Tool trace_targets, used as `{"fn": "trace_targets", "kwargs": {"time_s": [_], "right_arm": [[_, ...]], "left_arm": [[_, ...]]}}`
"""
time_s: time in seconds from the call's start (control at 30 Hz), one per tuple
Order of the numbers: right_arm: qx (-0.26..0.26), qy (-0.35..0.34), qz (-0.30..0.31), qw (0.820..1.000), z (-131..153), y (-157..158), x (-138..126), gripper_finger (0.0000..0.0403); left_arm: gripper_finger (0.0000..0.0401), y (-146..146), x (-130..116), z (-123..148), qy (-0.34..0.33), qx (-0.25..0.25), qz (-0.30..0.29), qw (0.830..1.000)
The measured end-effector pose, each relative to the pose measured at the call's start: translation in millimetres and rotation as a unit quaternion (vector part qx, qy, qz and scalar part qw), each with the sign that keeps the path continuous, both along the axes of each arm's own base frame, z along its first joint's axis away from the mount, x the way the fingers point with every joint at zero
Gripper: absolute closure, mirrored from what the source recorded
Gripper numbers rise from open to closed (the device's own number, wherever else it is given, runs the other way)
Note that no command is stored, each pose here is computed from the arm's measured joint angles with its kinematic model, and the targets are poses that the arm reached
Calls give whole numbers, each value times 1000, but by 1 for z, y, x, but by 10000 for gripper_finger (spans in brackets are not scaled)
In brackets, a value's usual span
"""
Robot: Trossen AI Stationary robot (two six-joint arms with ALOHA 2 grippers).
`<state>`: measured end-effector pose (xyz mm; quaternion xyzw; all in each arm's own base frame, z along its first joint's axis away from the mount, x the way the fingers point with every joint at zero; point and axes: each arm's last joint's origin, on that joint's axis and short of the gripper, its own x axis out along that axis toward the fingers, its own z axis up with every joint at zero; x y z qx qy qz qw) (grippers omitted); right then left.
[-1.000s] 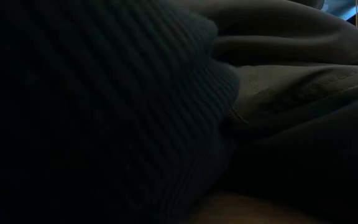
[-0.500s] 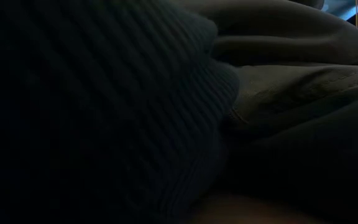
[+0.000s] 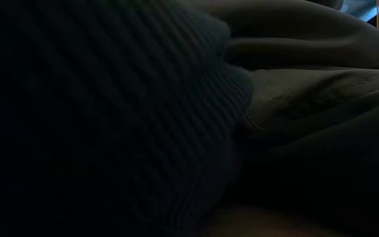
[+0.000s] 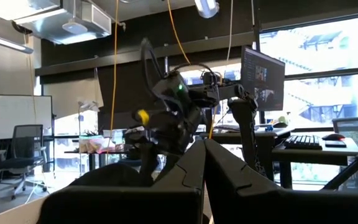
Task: Sort clothes
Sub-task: Put the black shirt into the white laundry organizer, then put the brown jacket into the white laundry organizer
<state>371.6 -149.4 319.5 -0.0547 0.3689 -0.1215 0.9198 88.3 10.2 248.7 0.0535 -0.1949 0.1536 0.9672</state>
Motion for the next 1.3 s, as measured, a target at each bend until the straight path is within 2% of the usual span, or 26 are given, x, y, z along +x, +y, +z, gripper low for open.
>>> {"fn": "trace_targets", "kwargs": {"time_s": [0.17, 0.33, 0.47, 0.73, 1.03, 1.17, 1.3], "right_arm": [[-47, -5, 4, 999, 36, 11, 1, 192], [-58, -26, 24, 998, 74, 32, 1, 185], [-51, -25, 57, 997, 88, 58, 0, 185], [-23, 57, 140, 988, 79, 124, -3, 185], [20, 120, 218, 968, 60, 220, -16, 184], [6, 128, 238, 963, 49, 264, -25, 184], [-23, 132, 230, 964, 37, 300, -37, 184]], "left_arm": [[401, 0, 0, 0, 0, 0, 0, 1000], [401, 0, 0, 0, 1, 0, 0, 1000], [401, 0, 0, 0, 1, 0, 0, 1000], [401, 0, 0, 0, 1, 0, 0, 1000], [401, 0, 0, 0, 1, 0, 0, 1000], [401, 0, 0, 0, -2, -9, -4, 1000], [401, 0, -1, 1, -8, -6, 3, 1000]]}}
